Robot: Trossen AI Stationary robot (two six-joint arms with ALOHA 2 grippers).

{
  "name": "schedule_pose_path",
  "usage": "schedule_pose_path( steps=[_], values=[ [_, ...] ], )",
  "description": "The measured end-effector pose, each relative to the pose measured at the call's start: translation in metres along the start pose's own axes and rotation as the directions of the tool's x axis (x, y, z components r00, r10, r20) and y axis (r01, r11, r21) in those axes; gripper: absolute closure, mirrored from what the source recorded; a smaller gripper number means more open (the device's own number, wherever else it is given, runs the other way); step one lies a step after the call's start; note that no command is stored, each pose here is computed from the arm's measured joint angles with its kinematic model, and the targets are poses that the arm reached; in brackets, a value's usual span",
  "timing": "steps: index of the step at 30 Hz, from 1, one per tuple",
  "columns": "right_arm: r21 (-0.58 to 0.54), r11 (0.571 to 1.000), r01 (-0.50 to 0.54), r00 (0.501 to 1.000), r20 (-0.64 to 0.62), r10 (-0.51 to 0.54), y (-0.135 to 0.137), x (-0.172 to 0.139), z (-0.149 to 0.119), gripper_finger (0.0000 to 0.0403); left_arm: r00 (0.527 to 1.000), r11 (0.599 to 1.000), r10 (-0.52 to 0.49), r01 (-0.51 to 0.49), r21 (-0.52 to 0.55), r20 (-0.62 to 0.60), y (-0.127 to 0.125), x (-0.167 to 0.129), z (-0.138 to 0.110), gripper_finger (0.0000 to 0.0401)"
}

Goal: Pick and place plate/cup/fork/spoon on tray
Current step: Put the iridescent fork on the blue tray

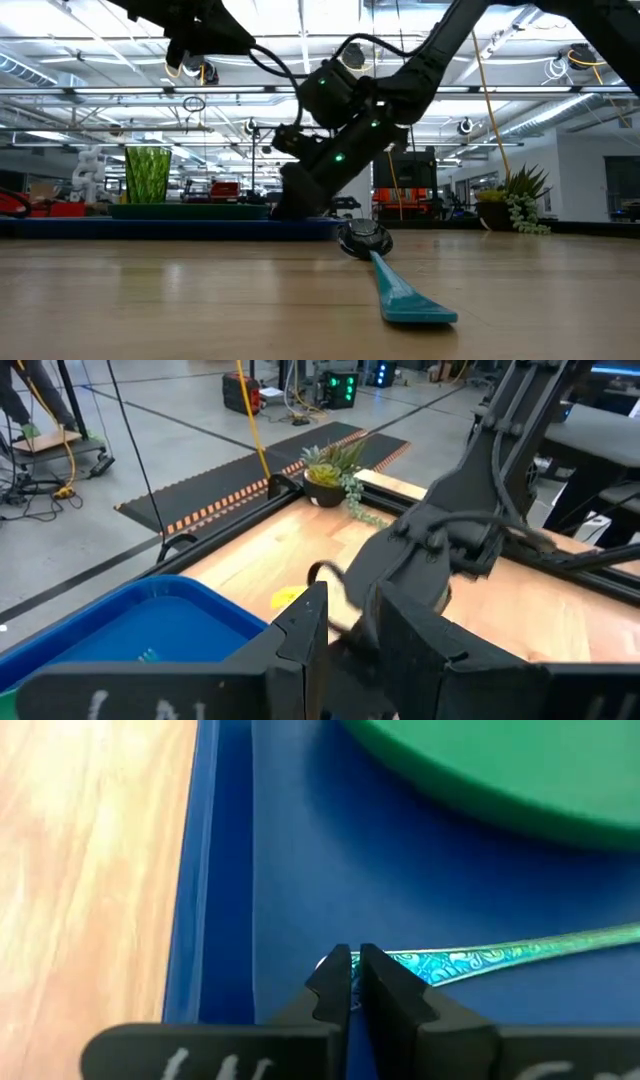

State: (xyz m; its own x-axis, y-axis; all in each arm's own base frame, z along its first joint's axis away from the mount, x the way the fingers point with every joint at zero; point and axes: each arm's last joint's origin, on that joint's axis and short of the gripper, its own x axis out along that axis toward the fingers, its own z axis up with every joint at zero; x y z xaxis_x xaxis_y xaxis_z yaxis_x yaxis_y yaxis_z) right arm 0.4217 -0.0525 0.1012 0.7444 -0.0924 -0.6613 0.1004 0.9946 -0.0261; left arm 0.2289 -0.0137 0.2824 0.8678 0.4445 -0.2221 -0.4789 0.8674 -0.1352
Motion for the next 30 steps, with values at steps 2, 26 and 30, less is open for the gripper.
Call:
schedule_pose_path(
  steps=[2,26,30],
  values=[
    [-0.001,1.0,-0.001,1.0,-0.007,0.001,0.0,0.007,0.002,0.0386,1.0,1.0,0.0,0.0,0.001,0.0,0.0,0.0,0.0,0.0313],
    [0.091,0.991,0.097,0.994,-0.057,-0.092,-0.009,0.015,0.007,0.0386,1.0,1.0,-0.01,0.01,0.008,-0.008,-0.001,-0.001,-0.001,0.0313],
    [0.096,0.99,0.101,0.994,-0.058,-0.096,-0.012,0.015,0.007,0.0386,1.0,1.0,-0.01,0.011,0.006,-0.008,-0.001,-0.001,-0.001,0.0313]
  ],
)
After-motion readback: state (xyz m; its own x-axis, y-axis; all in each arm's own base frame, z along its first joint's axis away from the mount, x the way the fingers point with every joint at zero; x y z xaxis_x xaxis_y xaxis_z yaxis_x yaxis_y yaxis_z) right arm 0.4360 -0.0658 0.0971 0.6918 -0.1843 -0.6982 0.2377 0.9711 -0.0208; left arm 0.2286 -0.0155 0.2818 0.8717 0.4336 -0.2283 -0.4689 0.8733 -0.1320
